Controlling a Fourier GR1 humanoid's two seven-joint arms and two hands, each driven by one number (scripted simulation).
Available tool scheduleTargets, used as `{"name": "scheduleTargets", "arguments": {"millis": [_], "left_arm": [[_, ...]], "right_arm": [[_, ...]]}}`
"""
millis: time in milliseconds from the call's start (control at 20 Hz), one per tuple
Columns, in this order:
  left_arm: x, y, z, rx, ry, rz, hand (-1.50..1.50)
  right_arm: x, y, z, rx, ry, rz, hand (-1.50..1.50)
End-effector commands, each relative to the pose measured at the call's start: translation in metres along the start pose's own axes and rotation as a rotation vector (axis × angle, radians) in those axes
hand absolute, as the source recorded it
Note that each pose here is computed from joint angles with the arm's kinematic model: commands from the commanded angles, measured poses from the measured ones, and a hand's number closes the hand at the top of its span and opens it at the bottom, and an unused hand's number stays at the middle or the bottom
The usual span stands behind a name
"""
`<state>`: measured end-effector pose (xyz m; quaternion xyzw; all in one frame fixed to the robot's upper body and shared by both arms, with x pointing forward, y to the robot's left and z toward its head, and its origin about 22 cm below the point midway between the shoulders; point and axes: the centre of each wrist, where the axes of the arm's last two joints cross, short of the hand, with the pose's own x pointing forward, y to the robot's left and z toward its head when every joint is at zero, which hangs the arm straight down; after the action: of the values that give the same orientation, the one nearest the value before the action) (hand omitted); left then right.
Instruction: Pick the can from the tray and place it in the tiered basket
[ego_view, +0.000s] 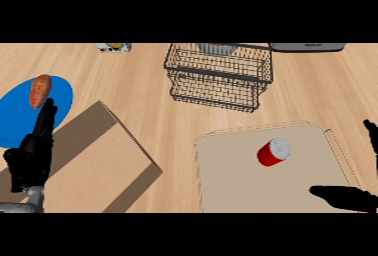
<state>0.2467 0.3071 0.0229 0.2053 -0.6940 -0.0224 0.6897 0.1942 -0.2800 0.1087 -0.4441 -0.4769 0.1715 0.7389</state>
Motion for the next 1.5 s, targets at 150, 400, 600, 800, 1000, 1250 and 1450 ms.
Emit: {"name": "scheduleTargets", "arguments": {"millis": [150, 400, 600, 800, 1000, 1250, 1450], "left_arm": [[-0.033, -0.055, 0.033, -0.144, 0.214, 0.096, 0.00], [-0.037, -0.051, 0.035, -0.159, 0.231, 0.092, 0.00], [-0.038, -0.054, 0.035, -0.156, 0.222, 0.094, 0.00], [-0.037, -0.057, 0.035, -0.161, 0.229, 0.094, 0.00], [-0.035, -0.059, 0.039, -0.153, 0.226, 0.108, 0.00], [-0.037, -0.054, 0.037, -0.154, 0.246, 0.092, 0.00], [-0.039, -0.062, 0.043, -0.147, 0.231, 0.104, 0.00]], "right_arm": [[0.018, 0.018, 0.009, 0.027, 0.116, 0.204, -1.50], [0.023, 0.038, 0.008, 0.077, 0.190, 0.259, -1.50], [0.040, 0.051, 0.002, 0.093, 0.183, 0.227, -1.50], [0.050, 0.062, 0.006, 0.120, 0.173, 0.245, -1.50], [0.050, 0.080, 0.003, 0.172, 0.231, 0.311, -1.50], [0.055, 0.087, -0.005, 0.222, 0.273, 0.341, -1.50], [0.061, 0.091, -0.018, 0.245, 0.280, 0.336, -1.50]]}}
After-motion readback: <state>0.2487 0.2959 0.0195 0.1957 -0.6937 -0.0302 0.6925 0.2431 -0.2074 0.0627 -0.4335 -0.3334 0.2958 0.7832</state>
